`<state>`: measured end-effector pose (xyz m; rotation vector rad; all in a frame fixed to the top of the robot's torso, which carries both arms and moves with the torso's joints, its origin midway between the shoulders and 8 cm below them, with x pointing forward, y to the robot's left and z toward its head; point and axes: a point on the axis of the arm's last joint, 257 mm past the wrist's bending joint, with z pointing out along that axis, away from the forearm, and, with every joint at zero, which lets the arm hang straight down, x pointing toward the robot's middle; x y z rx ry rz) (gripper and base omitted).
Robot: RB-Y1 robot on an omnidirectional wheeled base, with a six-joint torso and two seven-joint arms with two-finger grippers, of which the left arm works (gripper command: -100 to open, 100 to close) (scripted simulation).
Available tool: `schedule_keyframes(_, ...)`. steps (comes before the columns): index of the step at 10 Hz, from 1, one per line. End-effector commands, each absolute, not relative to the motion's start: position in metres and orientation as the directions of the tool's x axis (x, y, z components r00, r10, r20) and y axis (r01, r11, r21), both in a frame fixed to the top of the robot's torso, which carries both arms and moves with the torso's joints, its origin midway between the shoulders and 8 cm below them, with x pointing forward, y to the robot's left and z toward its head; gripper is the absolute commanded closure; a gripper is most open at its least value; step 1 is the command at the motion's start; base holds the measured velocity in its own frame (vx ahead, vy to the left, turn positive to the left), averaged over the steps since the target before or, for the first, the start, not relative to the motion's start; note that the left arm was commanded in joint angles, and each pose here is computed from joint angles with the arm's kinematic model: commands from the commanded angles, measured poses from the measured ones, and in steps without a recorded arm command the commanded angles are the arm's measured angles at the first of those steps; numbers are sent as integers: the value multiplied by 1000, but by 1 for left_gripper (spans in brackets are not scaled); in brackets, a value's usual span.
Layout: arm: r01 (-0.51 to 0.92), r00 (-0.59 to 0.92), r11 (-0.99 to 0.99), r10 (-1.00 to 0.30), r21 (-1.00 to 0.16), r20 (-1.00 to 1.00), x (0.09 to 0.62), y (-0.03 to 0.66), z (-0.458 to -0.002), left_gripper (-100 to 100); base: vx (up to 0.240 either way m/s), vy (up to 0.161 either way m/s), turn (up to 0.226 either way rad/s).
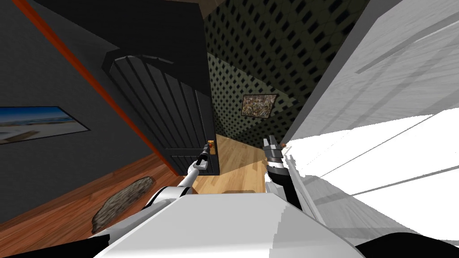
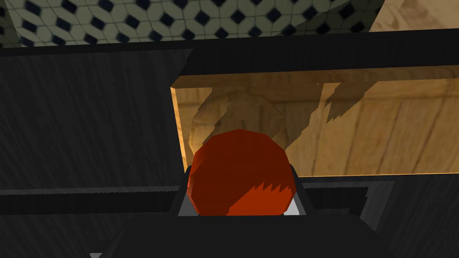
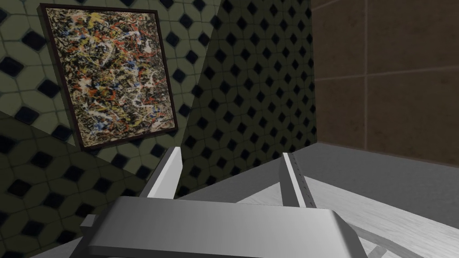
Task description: Push the door open
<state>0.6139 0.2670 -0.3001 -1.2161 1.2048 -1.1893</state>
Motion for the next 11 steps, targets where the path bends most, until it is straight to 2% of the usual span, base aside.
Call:
schedule_keyframes(1,0,30,4,-1000,-1000,-4,615,274,-296,100,182,-140,61)
schedule_keyframes(3,0,50,0,-999,-1000,0,615,283,-296,100,151,-140,71)
schedule_keyframes(11,1,117,4,-993,-1000,-3,611,316,-296,100,144,-58,60)
